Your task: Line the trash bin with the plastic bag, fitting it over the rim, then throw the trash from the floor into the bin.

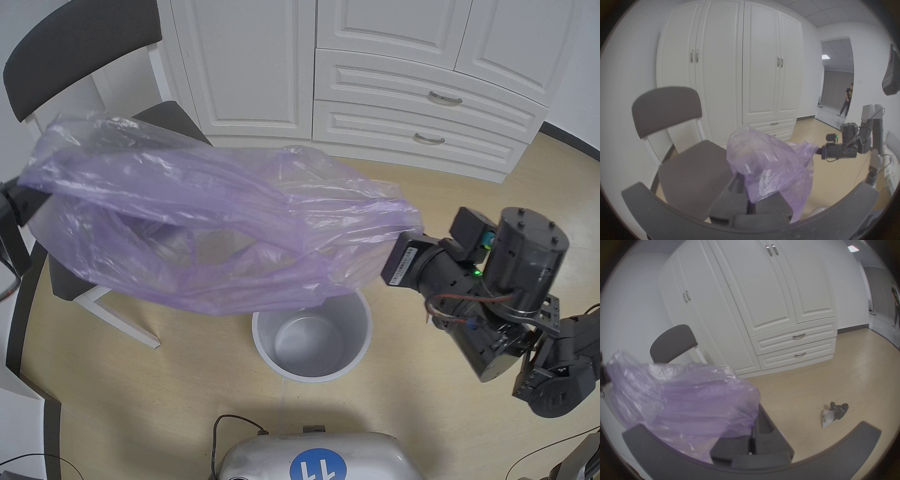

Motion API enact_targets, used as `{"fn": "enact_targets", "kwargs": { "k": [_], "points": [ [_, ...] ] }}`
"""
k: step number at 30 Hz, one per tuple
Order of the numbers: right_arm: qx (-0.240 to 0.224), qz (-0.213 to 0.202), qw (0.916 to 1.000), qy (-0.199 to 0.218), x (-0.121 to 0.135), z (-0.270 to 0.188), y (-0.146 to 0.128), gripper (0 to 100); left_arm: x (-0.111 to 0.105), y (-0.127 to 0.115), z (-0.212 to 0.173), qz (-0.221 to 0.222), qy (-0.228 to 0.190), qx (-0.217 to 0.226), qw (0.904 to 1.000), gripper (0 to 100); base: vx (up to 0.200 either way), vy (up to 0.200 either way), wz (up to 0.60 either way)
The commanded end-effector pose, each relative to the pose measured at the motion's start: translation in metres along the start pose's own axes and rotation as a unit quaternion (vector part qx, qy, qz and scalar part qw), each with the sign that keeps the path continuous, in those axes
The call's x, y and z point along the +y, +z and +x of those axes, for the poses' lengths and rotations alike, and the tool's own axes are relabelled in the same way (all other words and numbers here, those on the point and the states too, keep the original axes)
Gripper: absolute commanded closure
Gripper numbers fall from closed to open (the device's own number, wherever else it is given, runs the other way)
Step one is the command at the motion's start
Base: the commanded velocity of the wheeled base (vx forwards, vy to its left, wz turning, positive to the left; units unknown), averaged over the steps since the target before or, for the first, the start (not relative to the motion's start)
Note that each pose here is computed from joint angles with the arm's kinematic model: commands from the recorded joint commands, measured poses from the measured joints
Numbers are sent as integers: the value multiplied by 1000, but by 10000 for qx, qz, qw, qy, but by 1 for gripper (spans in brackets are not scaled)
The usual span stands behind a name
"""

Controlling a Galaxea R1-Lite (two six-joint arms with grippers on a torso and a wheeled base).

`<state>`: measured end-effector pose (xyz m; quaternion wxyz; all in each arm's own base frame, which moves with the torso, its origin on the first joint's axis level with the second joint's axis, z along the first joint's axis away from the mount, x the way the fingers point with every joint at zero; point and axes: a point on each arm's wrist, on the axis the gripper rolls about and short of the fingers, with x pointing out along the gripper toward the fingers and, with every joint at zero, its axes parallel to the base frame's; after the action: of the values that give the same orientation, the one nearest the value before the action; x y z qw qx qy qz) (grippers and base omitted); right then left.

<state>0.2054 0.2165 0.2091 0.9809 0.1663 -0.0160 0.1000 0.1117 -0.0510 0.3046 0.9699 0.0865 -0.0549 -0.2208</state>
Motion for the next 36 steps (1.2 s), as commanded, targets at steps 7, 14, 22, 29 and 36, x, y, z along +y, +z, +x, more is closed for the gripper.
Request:
{"fn": "enact_targets", "kwargs": {
  "k": [7, 14, 22, 29, 36],
  "points": [
    [-255, 433, 9987, -2, -25, -25, 29, 100, -25, -55, 14, -969, -373, 945, 9901, 100, 0, 0, 0],
    [-110, 265, 9996, -9, -39, -40, 27, 100, -41, -77, 19, -1830, -512, 1268, 9735, 100, 0, 0, 0],
    [249, -118, 9996, -118, -51, -59, 37, 100, -50, -111, 33, -1771, -517, 1766, 9668, 100, 0, 0, 0],
    [868, -480, 9951, -1, -63, -77, 34, 100, -55, -124, 45, -1705, -542, 1883, 9657, 100, 0, 0, 0],
    [1334, -934, 9866, 99, -69, -79, 15, 100, -53, -131, 35, -1691, -475, 1959, 9648, 100, 0, 0, 0]
  ]
}}
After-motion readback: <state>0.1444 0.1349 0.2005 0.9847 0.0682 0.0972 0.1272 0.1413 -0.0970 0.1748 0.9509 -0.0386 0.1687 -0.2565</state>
